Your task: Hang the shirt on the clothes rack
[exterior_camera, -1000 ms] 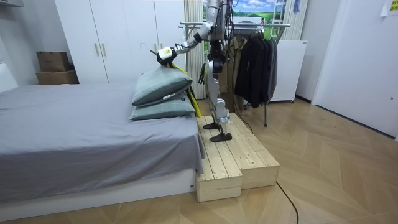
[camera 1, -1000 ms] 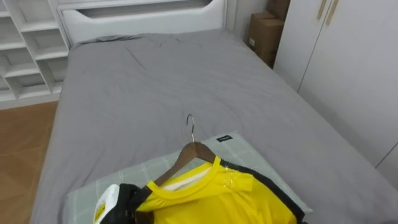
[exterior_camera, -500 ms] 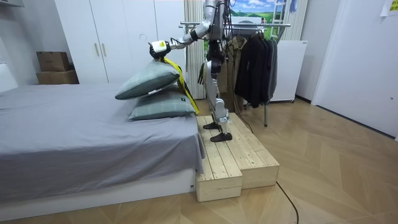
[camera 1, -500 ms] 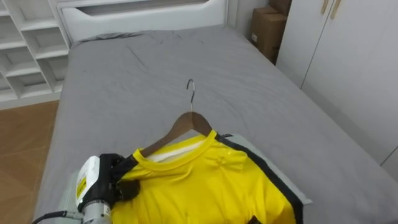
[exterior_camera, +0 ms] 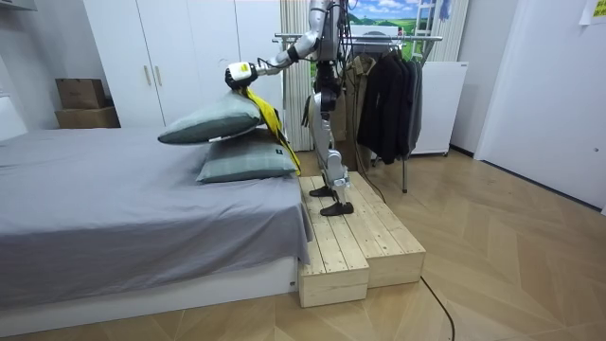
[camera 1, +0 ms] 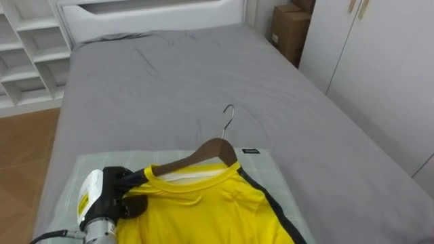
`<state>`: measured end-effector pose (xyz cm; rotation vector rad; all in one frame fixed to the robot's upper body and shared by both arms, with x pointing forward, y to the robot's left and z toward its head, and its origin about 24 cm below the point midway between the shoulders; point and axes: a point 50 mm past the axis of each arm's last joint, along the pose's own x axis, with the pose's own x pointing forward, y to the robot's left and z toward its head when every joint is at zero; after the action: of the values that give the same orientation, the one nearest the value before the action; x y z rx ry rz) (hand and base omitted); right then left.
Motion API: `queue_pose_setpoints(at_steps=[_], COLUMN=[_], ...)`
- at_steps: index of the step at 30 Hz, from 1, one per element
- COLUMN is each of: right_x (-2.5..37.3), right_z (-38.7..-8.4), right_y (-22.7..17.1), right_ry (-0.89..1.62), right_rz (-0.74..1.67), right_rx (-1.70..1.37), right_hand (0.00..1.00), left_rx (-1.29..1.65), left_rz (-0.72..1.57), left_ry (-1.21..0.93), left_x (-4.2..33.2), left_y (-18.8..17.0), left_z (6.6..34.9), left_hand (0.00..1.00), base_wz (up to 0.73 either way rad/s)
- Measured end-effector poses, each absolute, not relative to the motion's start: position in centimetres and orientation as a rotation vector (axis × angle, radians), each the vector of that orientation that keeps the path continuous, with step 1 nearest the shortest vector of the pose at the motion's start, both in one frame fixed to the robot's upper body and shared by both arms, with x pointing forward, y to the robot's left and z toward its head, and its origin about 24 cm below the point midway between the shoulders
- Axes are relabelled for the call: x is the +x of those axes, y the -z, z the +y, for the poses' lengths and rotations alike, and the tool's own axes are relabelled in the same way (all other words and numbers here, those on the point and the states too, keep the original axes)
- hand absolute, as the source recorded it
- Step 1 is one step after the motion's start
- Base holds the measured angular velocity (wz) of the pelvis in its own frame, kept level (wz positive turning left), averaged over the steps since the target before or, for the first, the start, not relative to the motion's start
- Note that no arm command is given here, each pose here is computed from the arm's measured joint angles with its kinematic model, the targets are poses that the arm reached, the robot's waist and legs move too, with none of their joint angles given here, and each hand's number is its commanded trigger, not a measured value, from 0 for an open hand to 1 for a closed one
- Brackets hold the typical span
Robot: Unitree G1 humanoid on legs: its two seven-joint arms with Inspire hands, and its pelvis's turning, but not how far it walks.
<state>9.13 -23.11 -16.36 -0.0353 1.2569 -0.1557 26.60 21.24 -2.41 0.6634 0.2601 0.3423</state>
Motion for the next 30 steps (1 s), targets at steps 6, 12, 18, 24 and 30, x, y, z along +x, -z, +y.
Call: queue_pose_setpoints(at_steps=[6,12,18,24,30], right_x=[9.7,12.2,16.0,18.8,22.1], right_z=[-24.8,-26.3,-26.4,-26.3,-25.3], right_y=[15.8,14.7,12.9,10.9,7.9], right_ry=[0.224,0.277,0.311,0.303,0.267], right_rz=[1.241,1.173,0.997,0.839,0.611], right_rx=[-0.192,-0.326,-0.402,-0.588,-0.764], right_hand=[0.0,0.0,0.0,0.0,0.0], left_rx=[0.676,0.675,0.666,0.655,0.632], left_rz=[0.023,-0.023,-0.038,-0.037,-0.019], left_ry=[-0.454,-0.486,-0.511,-0.51,-0.503], left_x=[28.0,28.6,28.6,28.6,28.6], left_y=[-2.1,-3.1,-3.3,-3.2,-2.9], left_z=[22.1,22.4,22.2,21.9,21.3], left_hand=[1.0,1.0,1.0,1.0,1.0], base_wz=[0.0,0.02,0.05,0.07,0.0])
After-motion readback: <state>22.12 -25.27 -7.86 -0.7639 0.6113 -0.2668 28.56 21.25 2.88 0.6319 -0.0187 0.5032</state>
